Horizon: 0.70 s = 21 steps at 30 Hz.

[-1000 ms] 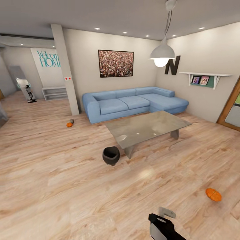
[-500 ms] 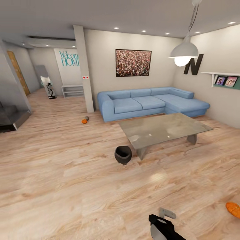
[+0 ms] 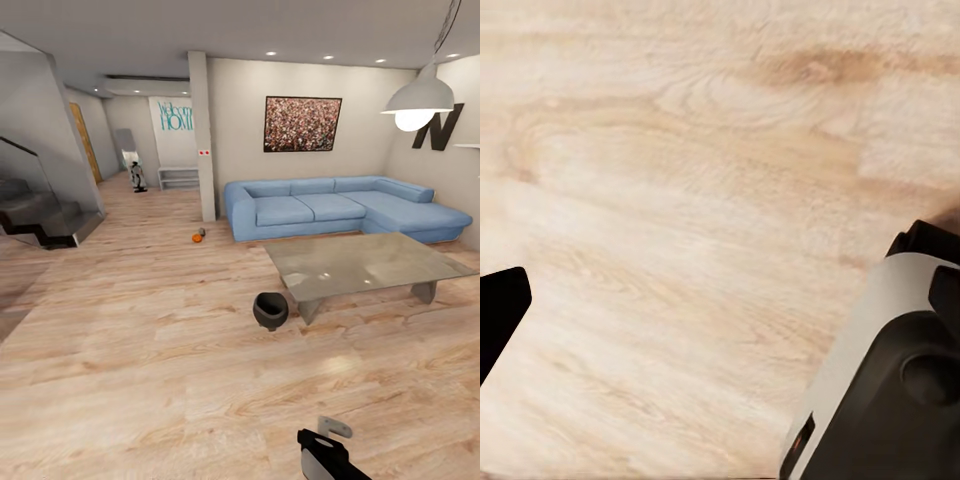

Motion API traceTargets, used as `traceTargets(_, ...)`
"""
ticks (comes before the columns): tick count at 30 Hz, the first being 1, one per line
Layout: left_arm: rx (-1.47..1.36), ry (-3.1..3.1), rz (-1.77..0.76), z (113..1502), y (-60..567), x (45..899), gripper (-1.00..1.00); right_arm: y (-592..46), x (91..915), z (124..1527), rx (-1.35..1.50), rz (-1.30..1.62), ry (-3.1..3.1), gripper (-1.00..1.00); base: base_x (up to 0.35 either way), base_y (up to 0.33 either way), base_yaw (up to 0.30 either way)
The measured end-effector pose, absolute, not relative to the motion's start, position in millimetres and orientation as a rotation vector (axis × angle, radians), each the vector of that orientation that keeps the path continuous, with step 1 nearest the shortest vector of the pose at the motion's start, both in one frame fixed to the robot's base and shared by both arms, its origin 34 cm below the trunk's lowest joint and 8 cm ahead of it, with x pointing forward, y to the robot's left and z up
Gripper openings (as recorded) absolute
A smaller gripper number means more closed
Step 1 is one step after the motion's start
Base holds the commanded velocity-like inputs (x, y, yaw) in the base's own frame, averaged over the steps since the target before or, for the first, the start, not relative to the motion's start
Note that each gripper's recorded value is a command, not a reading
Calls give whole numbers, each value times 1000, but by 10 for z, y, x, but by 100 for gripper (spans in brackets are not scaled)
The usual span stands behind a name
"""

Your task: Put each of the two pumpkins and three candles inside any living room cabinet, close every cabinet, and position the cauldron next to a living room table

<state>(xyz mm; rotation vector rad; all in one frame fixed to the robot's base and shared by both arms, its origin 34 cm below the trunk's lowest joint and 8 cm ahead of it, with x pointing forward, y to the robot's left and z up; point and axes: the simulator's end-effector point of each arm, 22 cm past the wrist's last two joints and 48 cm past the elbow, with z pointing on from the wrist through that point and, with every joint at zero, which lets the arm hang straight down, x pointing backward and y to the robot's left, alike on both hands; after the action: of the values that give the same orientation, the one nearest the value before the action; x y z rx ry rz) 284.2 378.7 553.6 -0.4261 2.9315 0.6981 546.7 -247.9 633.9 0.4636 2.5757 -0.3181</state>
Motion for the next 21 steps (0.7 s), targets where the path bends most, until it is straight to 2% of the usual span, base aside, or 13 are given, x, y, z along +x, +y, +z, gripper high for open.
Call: traceTargets(21, -424, 2940, 703, 5522, 3790, 2808, 100, -2543, 5454, 6310, 479, -337, 2553, 100, 0, 0, 287)
